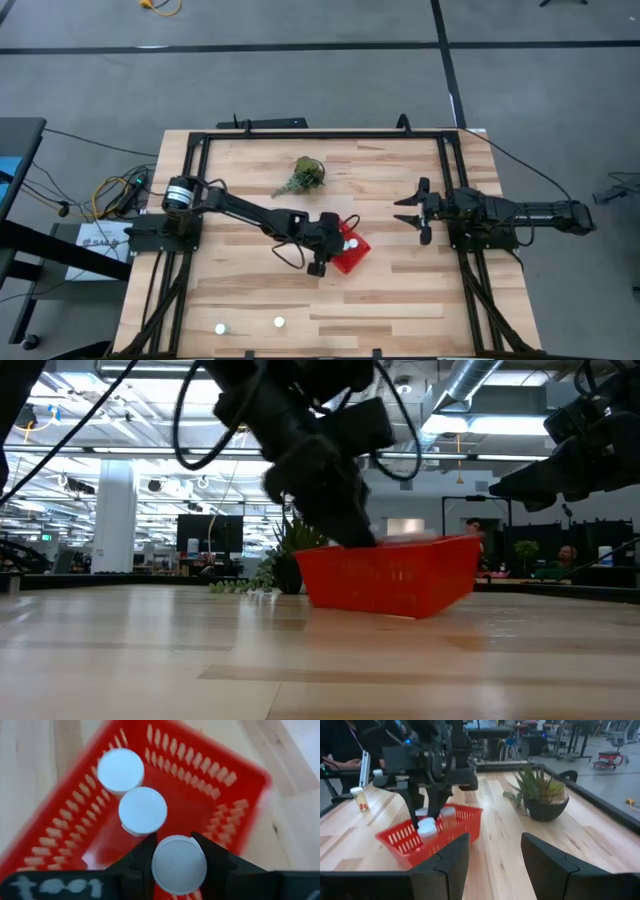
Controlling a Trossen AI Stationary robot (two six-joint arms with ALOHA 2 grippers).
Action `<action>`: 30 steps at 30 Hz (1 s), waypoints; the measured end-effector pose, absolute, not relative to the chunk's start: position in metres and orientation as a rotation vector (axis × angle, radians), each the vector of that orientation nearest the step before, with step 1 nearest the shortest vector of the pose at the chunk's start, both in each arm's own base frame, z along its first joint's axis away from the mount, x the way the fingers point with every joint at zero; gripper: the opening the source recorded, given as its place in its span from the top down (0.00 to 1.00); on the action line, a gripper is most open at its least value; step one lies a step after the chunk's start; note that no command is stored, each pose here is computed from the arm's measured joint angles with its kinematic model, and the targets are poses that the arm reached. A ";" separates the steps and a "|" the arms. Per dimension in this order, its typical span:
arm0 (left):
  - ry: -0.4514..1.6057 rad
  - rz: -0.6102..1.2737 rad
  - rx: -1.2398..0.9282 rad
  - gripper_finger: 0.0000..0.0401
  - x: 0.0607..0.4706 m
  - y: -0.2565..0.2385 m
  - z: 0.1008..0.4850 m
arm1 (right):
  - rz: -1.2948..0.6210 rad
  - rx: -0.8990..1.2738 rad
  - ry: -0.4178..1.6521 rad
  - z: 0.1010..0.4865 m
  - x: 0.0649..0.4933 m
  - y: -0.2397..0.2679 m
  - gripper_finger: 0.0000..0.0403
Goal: Pick and place pill bottles into a basket
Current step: Put the pink pill bottle into the red bin, then put the yellow pill bottle into the red bin
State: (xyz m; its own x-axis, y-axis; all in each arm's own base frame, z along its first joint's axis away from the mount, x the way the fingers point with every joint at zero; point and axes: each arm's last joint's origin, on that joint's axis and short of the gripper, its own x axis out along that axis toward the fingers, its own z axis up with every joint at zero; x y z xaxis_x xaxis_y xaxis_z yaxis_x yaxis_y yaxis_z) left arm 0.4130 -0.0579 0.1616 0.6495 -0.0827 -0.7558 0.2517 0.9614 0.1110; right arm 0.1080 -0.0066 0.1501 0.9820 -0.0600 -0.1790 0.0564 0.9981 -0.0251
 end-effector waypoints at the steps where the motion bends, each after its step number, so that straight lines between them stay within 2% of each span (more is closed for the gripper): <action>1: 0.841 -0.194 0.220 0.76 0.416 -0.058 0.163 | -0.059 -0.020 0.181 0.150 0.108 -0.007 0.57; 23: 0.839 -0.213 0.251 0.56 0.422 -0.059 0.175 | -0.059 -0.020 0.181 0.150 0.108 -0.007 0.57; 30: 0.791 -0.238 0.312 0.51 0.424 -0.063 0.200 | -0.059 -0.020 0.181 0.150 0.108 -0.007 0.57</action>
State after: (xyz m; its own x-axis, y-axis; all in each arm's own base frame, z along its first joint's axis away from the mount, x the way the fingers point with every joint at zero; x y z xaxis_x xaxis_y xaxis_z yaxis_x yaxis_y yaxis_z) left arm 0.4241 -0.0625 0.1996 0.6807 -0.0925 -0.7267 0.3239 0.9278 0.1854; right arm 0.1079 -0.0066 0.1501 0.9820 -0.0602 -0.1789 0.0566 0.9981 -0.0252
